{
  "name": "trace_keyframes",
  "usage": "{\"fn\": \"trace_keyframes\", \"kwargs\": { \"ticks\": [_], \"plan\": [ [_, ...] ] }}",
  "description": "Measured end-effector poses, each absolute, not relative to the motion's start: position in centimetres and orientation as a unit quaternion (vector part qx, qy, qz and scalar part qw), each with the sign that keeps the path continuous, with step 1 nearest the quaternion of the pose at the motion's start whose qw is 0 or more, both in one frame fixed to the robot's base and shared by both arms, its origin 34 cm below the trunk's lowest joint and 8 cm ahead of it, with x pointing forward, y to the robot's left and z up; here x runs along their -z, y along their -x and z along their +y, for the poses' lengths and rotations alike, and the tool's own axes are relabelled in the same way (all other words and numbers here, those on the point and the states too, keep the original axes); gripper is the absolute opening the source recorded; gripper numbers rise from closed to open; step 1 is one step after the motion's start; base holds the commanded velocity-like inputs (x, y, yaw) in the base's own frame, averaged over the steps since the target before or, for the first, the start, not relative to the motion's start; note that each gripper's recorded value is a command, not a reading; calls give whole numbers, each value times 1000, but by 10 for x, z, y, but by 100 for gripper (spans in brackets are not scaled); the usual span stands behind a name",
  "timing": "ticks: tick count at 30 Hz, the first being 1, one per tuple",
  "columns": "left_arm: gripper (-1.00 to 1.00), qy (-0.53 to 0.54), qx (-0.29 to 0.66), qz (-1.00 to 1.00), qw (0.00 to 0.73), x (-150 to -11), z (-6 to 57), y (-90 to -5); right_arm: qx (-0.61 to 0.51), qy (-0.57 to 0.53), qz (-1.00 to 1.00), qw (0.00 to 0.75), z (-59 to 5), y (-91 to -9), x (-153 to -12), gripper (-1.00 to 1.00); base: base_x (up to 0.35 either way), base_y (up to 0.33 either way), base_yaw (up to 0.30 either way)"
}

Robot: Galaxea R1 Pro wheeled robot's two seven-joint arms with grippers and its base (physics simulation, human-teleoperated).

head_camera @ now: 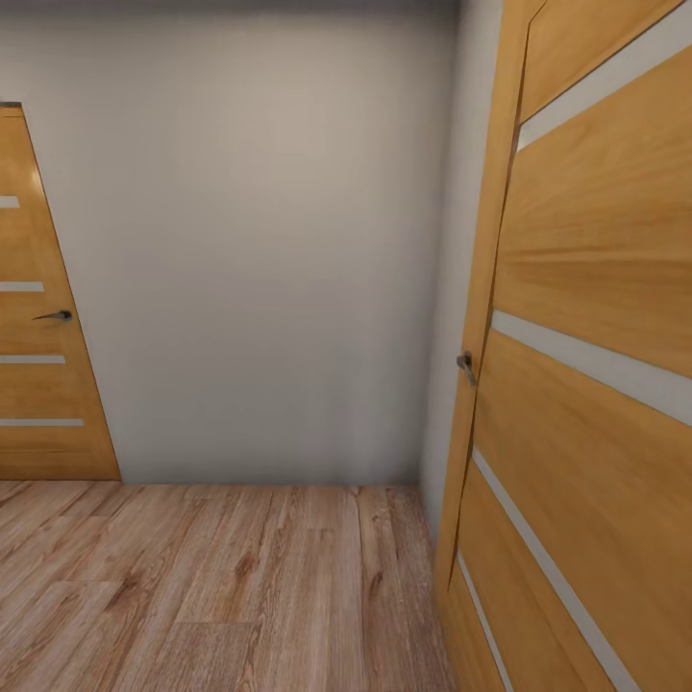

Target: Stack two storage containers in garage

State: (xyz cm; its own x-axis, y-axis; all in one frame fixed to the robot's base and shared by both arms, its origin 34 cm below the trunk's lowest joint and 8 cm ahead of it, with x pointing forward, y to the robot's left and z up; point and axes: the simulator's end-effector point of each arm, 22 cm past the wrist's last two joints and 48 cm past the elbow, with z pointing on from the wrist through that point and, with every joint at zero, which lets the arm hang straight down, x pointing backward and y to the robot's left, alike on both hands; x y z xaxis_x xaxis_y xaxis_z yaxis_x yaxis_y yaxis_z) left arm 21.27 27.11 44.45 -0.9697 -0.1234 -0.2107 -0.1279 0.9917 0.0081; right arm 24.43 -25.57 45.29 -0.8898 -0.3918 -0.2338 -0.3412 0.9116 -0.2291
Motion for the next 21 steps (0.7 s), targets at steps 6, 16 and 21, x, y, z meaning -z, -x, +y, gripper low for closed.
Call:
{"fn": "trace_keyframes", "kwargs": {
  "ticks": [6,16,21],
  "plan": [
    [100,63,-11,992,105,-445,271,-213,91,188,968,139,-255,-244,-453,100,0,0,0],
    [100,62,-11,992,106,-445,271,-213,68,192,972,117,-253,-222,-448,100,0,0,0],
    [100,62,-11,992,106,-445,271,-213,65,193,972,116,-253,-221,-447,100,0,0,0]
  ]
}}
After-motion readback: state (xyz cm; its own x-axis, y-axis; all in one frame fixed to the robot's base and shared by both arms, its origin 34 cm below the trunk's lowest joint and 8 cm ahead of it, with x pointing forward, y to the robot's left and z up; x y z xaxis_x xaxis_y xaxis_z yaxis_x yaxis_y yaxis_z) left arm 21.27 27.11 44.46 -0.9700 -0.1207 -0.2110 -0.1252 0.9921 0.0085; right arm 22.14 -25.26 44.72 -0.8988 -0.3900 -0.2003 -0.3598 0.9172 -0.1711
